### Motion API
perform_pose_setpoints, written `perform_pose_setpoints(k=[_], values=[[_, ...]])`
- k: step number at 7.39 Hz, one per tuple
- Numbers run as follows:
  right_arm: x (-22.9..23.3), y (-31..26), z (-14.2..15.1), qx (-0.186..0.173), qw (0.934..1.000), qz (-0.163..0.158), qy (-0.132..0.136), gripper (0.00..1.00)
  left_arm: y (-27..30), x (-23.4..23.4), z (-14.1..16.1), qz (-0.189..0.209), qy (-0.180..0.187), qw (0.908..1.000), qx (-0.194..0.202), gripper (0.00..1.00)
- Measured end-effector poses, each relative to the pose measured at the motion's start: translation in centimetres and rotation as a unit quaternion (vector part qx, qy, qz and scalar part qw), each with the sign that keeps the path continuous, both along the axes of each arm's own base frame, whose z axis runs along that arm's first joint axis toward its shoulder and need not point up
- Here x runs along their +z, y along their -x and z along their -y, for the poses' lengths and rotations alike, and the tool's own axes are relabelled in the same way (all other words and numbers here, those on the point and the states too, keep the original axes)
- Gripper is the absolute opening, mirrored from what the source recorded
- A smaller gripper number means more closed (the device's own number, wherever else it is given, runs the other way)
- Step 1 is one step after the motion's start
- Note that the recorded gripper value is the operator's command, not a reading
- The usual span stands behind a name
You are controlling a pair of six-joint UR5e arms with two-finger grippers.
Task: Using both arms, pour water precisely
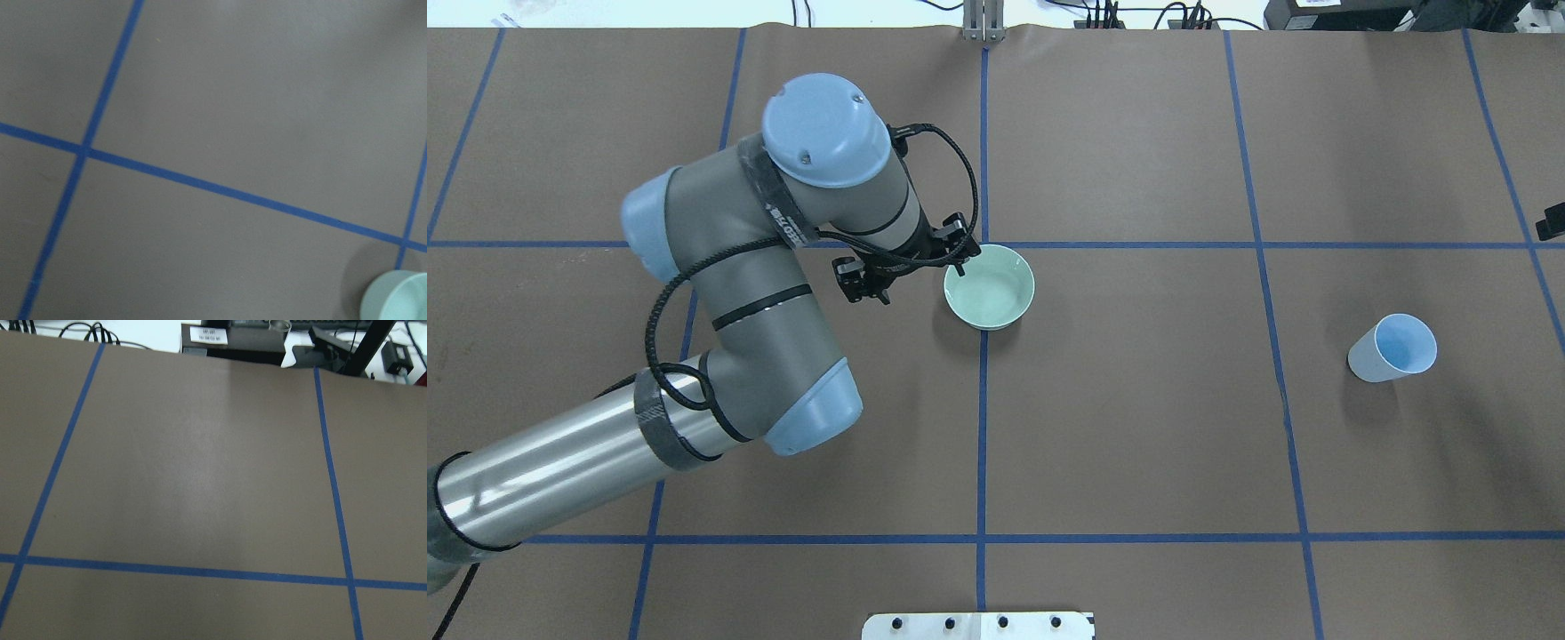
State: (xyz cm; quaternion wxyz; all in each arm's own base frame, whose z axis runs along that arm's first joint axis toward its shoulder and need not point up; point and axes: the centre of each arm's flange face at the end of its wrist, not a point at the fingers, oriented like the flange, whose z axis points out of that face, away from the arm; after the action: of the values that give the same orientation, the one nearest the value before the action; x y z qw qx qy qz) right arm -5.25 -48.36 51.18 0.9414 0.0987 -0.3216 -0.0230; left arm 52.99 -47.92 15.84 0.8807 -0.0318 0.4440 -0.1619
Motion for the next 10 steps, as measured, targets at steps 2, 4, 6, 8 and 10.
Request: perform_pose_setpoints(k=[2, 4, 6, 8, 10], values=[[1.0, -0.5, 0.9, -0.027, 0.9994, -0.001, 0.021, 0.99, -4.1, 1.6, 0.8, -0.001, -0.009, 1.0000, 0.003, 1.00], [1.5, -0.5, 1.1, -0.032, 0.9991, 0.003, 0.028, 0.99, -6.0, 3.2, 1.8, 0.000, -0.012, 0.9999, 0.004, 0.91], [1.6, -0.4, 1.2, -0.032, 0.9990, 0.004, 0.030, 0.99, -6.9, 4.4, 2.4, -0.003, -0.015, 0.9999, 0.003, 0.56], [1.8, -0.4, 1.2, -0.032, 0.9990, 0.005, 0.032, 0.99, -7.2, 4.9, 2.6, -0.003, -0.015, 0.9999, 0.003, 0.19], [1.9, -0.4, 1.2, -0.032, 0.9989, 0.005, 0.033, 0.99, -7.4, 5.0, 2.6, -0.001, -0.015, 0.9999, 0.003, 0.00]])
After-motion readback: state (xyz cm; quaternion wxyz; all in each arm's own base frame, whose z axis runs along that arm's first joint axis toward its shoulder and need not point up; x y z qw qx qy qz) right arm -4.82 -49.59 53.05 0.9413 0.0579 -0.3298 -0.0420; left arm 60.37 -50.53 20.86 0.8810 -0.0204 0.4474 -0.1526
